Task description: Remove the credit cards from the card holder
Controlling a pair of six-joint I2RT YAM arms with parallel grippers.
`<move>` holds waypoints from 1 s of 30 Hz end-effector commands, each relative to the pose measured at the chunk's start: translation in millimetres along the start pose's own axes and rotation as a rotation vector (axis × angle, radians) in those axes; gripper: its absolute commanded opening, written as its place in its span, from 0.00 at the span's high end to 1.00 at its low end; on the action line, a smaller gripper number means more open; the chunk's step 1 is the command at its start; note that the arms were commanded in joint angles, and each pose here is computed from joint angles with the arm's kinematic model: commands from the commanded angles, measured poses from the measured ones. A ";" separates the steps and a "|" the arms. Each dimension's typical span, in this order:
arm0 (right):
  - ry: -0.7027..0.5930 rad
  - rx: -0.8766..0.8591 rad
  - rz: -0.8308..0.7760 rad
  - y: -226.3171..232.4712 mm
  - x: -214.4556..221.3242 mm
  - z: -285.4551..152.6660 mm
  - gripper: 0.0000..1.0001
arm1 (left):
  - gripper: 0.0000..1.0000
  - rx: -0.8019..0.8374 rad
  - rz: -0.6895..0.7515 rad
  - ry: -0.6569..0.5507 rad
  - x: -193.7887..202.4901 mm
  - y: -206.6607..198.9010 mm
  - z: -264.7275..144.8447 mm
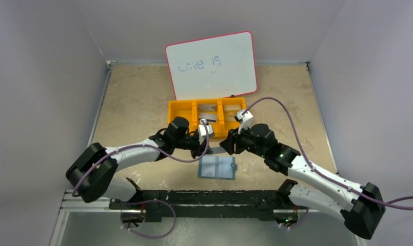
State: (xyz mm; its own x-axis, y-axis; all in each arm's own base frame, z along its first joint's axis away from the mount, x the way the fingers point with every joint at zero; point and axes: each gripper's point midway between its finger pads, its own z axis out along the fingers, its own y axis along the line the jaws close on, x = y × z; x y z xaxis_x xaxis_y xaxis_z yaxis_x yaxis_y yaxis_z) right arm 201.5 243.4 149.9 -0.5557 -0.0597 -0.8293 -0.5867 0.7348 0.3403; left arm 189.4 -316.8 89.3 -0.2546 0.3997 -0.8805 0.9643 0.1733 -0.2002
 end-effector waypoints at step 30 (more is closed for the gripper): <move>-0.163 -0.365 -0.753 76.0 -104.3 -30.7 0.35 | 1.00 -0.298 -0.142 -0.186 -69.9 -7.9 -82.4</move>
State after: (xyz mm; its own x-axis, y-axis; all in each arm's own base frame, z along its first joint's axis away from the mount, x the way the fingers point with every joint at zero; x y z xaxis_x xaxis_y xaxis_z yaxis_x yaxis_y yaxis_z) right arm 200.3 276.3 267.7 0.0664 -0.3278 -0.9424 -0.9189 0.3481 -0.1858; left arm 191.7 -269.7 161.6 -0.3809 0.2375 -0.8936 0.8430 0.4862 -0.2301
